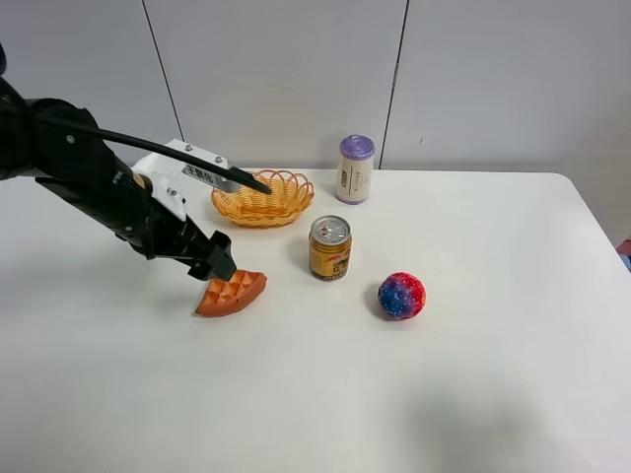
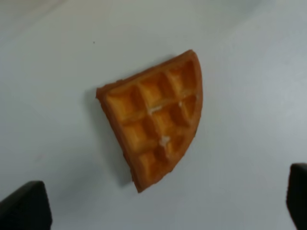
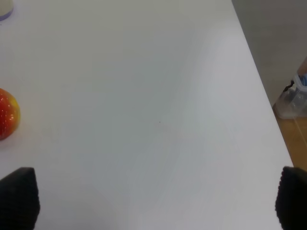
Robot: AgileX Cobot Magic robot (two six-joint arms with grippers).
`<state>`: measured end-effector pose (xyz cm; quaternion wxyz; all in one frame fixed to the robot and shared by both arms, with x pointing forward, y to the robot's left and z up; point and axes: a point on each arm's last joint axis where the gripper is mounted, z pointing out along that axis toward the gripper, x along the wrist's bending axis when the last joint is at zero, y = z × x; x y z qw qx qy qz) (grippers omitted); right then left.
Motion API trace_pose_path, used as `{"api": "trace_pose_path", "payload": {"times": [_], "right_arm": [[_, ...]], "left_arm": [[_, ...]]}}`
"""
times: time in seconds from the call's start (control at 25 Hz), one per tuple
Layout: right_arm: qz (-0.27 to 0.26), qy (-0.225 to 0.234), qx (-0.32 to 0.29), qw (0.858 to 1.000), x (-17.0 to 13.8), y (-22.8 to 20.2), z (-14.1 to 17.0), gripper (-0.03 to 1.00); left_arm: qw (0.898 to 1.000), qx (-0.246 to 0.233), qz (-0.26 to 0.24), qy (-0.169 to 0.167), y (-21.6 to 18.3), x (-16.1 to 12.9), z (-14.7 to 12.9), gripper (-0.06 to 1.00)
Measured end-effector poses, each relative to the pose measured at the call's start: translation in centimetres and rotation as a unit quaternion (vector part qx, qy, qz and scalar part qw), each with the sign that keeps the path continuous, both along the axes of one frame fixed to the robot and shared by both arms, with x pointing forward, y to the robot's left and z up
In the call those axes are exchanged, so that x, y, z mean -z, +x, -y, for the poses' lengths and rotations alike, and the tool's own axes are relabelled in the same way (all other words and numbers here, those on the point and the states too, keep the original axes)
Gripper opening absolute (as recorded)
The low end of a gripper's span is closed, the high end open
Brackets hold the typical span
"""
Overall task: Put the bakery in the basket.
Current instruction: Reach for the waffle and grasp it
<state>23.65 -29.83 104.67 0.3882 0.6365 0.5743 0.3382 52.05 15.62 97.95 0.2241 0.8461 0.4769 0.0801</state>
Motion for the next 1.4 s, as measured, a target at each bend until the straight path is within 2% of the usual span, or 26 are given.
{"api": "trace_pose_path", "payload": {"times": [0.12,0.32,0.44,0.72,0.96,1.4], "right_arm": [[0.0,0.0,0.0,1.0,0.0,0.0,0.0,0.99],[0.0,0.0,0.0,1.0,0.0,0.0,0.0,0.99],[0.0,0.0,0.0,1.0,0.0,0.0,0.0,0.99],[0.0,0.0,0.0,1.0,0.0,0.0,0.0,0.99],[0.0,0.0,0.0,1.0,0.0,0.0,0.0,0.99],[0.0,0.0,0.0,1.0,0.0,0.0,0.0,0.99]], "left_arm": [[1.0,0.011,-0.003,0.008,0.3,0.9,0.3,0.99],[0.997,0.065,0.0,0.034,0.6,2.8,1.1,0.99],[0.996,0.074,0.01,0.038,0.9,3.3,1.2,0.99],[0.994,0.087,0.045,0.05,1.6,3.7,1.3,0.99],[0.994,0.09,0.019,0.063,1.9,6.0,1.4,0.99],[0.994,0.088,0.009,0.071,2.4,8.3,1.5,0.99]]}}
